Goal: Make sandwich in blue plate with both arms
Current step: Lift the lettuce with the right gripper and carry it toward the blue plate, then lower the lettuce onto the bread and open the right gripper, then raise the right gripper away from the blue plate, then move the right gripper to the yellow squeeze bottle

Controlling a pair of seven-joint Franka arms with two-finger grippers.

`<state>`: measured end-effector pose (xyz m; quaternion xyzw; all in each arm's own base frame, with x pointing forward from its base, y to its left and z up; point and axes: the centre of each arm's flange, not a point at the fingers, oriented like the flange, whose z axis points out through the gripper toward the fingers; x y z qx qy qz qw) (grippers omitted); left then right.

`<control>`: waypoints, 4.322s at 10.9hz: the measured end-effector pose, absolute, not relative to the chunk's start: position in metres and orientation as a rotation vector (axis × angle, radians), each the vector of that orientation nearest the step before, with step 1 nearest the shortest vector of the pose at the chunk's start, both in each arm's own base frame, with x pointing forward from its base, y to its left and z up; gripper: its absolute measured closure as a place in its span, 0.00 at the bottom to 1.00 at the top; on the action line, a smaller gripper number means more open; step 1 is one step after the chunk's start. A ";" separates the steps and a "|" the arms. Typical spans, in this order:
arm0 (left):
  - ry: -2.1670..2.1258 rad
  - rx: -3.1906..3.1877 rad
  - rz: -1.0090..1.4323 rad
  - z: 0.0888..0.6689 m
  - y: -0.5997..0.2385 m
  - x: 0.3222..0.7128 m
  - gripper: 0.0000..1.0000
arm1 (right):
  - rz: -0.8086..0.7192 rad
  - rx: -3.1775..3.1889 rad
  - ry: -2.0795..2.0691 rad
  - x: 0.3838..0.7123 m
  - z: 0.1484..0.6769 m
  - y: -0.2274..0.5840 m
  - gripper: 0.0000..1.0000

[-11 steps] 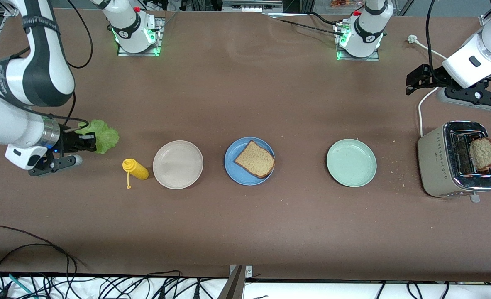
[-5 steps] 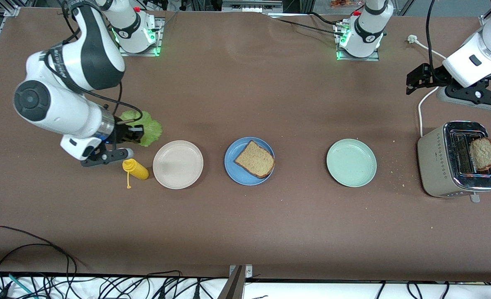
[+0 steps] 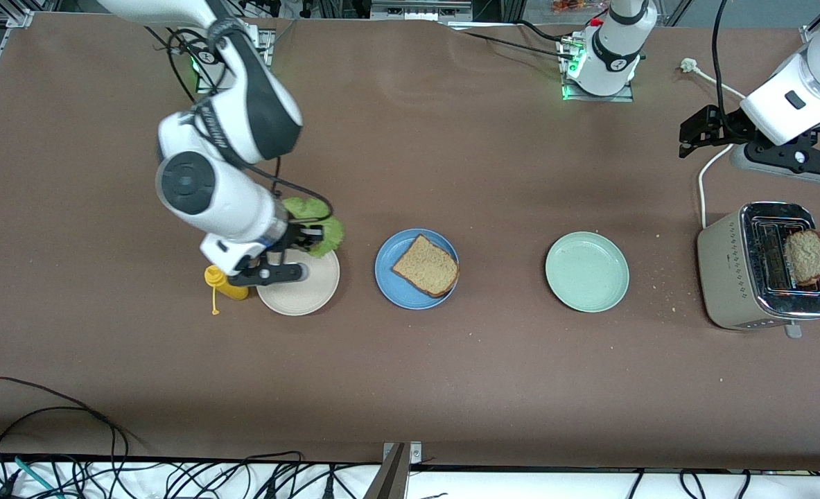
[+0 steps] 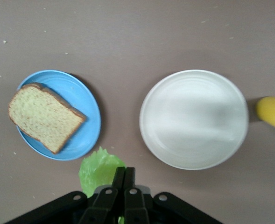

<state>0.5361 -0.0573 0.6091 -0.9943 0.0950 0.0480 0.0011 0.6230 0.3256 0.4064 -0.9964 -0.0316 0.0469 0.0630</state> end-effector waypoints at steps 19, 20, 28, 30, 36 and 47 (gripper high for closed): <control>0.294 -3.122 0.153 0.609 -0.056 0.536 0.00 | -0.094 -2.902 0.313 0.588 0.238 0.519 0.98; 0.294 -3.122 0.152 0.609 -0.056 0.536 0.00 | -0.096 -2.904 0.317 0.590 0.237 0.518 0.98; 0.294 -3.122 0.154 0.609 -0.056 0.536 0.00 | -0.247 -2.895 0.258 0.615 0.192 0.491 0.69; 0.294 -3.122 0.155 0.609 -0.056 0.536 0.00 | -0.257 -2.889 0.241 0.613 0.195 0.495 0.44; 0.294 -3.122 0.155 0.609 -0.056 0.536 0.00 | -0.216 -2.935 0.028 0.613 0.273 0.485 0.00; 0.291 -3.121 0.167 0.609 -0.055 0.535 0.00 | 0.052 -2.814 -0.979 0.675 0.348 0.227 0.00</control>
